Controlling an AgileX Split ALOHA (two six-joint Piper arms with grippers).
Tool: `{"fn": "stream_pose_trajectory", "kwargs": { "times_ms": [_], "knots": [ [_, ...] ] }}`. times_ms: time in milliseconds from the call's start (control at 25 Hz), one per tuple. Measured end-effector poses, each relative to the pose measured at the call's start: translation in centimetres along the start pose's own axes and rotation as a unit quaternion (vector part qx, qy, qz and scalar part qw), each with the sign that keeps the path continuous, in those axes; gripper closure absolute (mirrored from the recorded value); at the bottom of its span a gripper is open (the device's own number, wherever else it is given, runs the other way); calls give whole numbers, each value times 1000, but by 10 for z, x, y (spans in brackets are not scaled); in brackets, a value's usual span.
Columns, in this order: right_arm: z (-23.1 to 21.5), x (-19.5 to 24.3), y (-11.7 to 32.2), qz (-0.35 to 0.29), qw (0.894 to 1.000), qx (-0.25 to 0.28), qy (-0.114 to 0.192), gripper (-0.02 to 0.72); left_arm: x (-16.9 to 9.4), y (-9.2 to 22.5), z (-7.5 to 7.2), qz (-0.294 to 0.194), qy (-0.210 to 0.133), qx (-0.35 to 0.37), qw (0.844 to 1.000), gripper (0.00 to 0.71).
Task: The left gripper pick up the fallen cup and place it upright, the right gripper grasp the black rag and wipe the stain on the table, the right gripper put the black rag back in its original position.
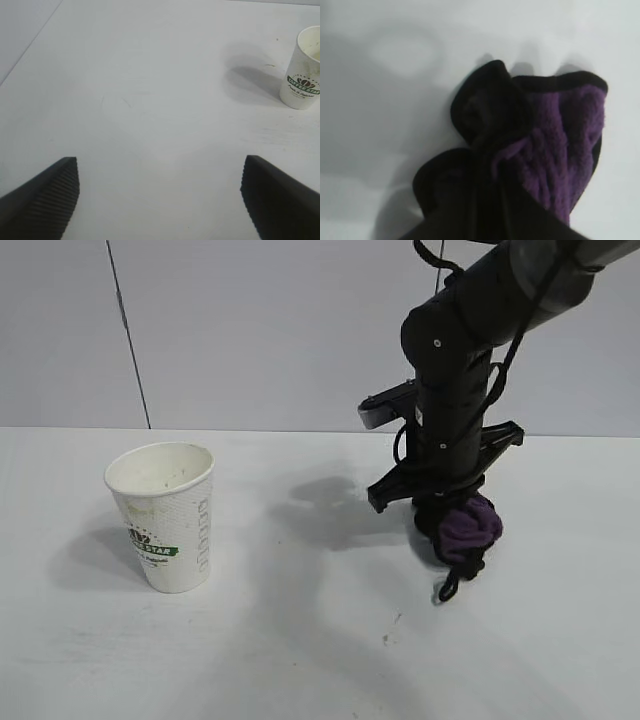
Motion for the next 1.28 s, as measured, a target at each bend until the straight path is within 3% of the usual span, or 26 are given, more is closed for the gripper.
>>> {"fn": "stream_pose_trajectory", "kwargs": {
  "times_ms": [160,400,480,640,680,760,920,1040,1120,1280],
  "knots": [
    [0,-9,6,22,1000,1,-11,681,0,0,0,0,0,0,1000,79],
    [10,-12,3,5,998,31,-58,656,0,0,0,0,0,0,1000,79],
    [13,-14,1,-2,996,42,-72,566,0,0,0,0,0,0,1000,79],
    [15,-14,0,-4,995,57,-81,227,0,0,0,0,0,0,1000,79],
    [15,-14,0,-4,995,59,-81,170,0,0,0,0,0,0,1000,79],
    [14,-15,0,-5,995,62,-79,134,0,0,0,0,0,0,1000,79],
    [-2,-29,0,-23,995,76,-54,133,0,0,0,0,0,0,1000,79],
    [-47,-54,5,-58,991,116,-19,135,0,0,0,0,0,0,1000,79],
    [-85,-74,14,-80,985,152,6,135,0,0,0,0,0,0,1000,79],
    [-165,-111,59,-106,962,248,47,135,0,0,0,0,0,0,1000,79]
  ]
}}
Point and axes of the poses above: a point on each arm's last joint axis where the gripper is mounted, x pointing out along that axis toward the gripper, z along the wrist's bending axis when the last joint is at zero, y = z × x, the point moved 2 cm from there along x, pointing out along that axis toward the gripper, and after that the axes turned 3 degrees about -x, right-handed, at the moved point
